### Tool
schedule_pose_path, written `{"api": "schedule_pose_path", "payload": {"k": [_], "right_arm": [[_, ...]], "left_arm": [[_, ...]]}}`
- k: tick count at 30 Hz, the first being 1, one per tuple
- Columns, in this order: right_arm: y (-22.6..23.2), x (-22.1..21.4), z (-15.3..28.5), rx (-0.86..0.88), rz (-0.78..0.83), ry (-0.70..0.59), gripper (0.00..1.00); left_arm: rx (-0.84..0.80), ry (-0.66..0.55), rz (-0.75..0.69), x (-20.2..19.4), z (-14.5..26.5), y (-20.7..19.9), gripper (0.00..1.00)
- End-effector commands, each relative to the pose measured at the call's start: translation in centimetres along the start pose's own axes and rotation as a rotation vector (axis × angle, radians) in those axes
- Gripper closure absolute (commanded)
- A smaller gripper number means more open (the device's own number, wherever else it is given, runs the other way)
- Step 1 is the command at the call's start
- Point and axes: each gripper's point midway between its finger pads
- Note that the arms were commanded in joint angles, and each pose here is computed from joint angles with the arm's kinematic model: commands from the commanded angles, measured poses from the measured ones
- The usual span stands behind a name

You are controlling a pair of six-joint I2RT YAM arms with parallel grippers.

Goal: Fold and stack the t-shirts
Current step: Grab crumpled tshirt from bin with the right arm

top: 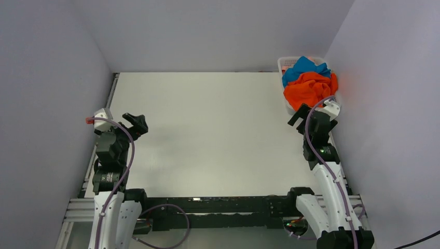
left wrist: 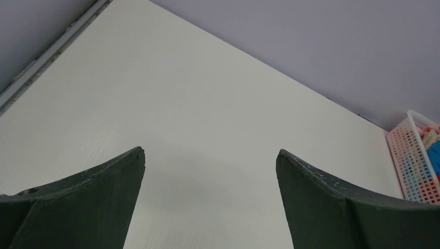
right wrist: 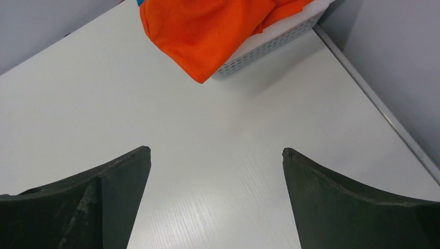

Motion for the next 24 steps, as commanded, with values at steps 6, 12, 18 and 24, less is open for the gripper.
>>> {"api": "schedule_pose_path", "payload": {"k": [6, 12, 18, 24], "right_arm": [[1.4, 7.4, -2.6, -0.002, 0.067, -0.130, 0.00], [2.3, 9.0, -9.3, 0.009, 0.144, -0.031, 0.00], [1.9, 7.3, -16.9, -0.021, 0.196, 0.114, 0.06], [1.7, 5.5, -20.5, -0.048, 0.187, 0.189, 0.66]], "left_arm": [[-0.023, -0.008, 0.000, 0.3, -0.7, -0.6, 0.01], [0.002, -0.001, -0.017, -0.1, -1.2, 0.0, 0.01], [0.039, 0.008, -0.032, -0.3, -1.6, 0.8, 0.01], [0.083, -0.019, -0.041, 0.1, -1.8, 1.6, 0.01]]}}
Point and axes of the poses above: each gripper's point midway between its finger pads, its own z axis back along the fingers, its own y axis along the line the jaws close on, x = y × z, and after that the axes turned 11 degrees about z, right-handed
